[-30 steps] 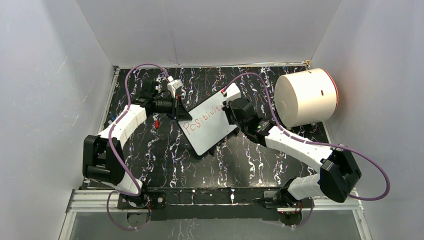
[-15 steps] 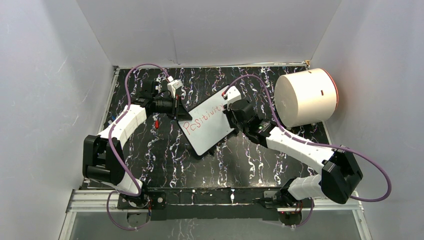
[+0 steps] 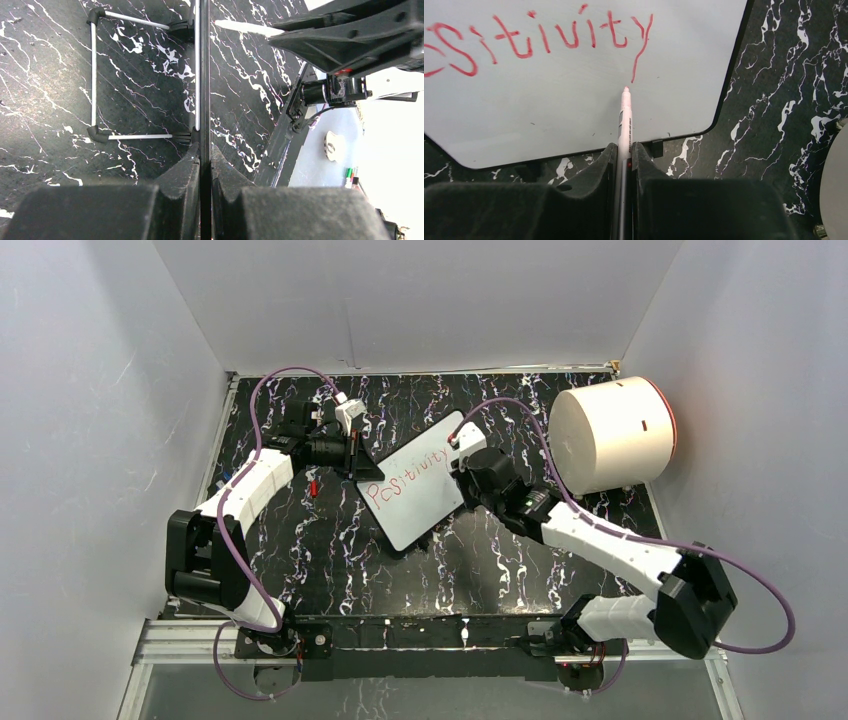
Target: Write a sentence on the whiteboard
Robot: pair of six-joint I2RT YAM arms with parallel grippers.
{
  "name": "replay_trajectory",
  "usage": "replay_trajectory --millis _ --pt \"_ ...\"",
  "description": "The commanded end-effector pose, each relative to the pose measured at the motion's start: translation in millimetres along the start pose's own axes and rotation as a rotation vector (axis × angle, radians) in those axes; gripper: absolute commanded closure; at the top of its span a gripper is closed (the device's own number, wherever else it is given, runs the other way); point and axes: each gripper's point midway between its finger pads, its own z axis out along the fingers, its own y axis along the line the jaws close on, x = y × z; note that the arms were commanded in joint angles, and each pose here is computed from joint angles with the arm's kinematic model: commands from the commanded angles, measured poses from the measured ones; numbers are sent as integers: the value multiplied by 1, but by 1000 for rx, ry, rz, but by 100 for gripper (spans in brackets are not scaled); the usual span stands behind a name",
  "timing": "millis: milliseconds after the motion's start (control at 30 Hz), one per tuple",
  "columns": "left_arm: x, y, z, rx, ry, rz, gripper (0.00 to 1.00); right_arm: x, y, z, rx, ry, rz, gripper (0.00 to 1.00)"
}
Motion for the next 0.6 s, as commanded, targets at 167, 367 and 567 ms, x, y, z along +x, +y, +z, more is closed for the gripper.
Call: replay_trajectory --millis 167,367,567 --pt "26 21 4 -97 87 -70 100 -27 18 -39 -53 -139 10 100" --pt "28 24 5 -106 93 -76 100 -16 31 -45 -83 -161 -6 100" --pt "28 25 5 -110 93 -76 100 -13 53 -51 -122 -208 -61 100"
